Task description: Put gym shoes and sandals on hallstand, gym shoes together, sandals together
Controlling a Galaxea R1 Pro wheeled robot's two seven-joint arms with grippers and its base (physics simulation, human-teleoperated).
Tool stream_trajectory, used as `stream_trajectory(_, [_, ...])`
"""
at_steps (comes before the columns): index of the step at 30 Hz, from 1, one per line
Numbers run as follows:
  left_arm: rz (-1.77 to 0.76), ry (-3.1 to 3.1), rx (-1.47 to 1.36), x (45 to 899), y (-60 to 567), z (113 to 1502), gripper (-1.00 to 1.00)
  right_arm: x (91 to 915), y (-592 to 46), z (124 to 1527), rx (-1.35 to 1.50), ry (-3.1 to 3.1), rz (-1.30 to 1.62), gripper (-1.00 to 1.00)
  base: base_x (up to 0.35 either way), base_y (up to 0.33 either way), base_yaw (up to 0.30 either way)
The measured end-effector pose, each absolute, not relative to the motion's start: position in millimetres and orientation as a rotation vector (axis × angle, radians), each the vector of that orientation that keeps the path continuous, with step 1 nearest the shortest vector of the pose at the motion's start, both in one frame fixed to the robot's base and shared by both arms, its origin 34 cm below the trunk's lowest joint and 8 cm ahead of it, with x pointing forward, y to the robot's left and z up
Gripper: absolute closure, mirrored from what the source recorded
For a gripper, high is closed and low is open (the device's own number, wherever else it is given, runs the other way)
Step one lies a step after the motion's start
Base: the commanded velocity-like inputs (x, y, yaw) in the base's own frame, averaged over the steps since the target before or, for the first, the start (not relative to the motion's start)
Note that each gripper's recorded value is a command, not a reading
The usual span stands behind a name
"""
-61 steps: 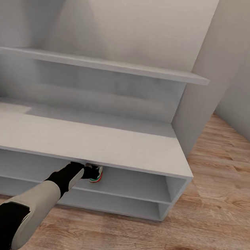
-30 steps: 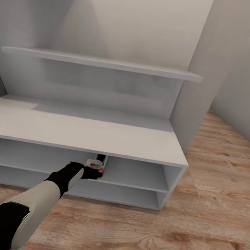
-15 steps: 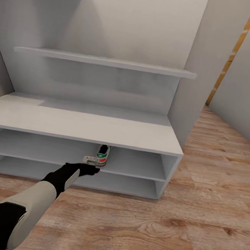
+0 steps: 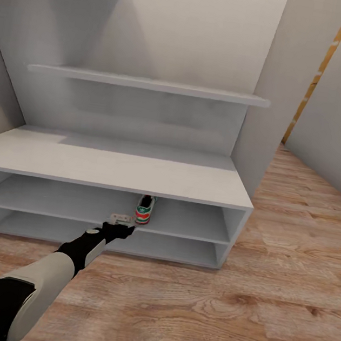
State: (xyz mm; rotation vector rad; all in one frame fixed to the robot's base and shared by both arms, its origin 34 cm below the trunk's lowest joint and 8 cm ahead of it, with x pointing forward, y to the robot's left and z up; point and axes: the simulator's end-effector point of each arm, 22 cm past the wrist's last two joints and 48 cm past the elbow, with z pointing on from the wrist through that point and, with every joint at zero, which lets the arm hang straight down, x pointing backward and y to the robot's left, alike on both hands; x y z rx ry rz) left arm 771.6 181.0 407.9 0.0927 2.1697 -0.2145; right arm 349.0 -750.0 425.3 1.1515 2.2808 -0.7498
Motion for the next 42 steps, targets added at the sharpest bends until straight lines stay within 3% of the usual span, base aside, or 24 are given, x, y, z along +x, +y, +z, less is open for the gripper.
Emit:
stream_trajectory(16, [-0.216,2.171,0.094,771.2,180.1,407.7,-1.00,349.3,-750.3,425.8,1.150,2.281,-0.751,1.00,-0.088,0.292,0.000])
stream_trajectory(42, [-0.220,2.172,0.095,770.8,177.5,407.5,-1.00,349.2,-749.9,425.2,1.150,2.282,-0.751,1.00,-0.248,0.230,0.000])
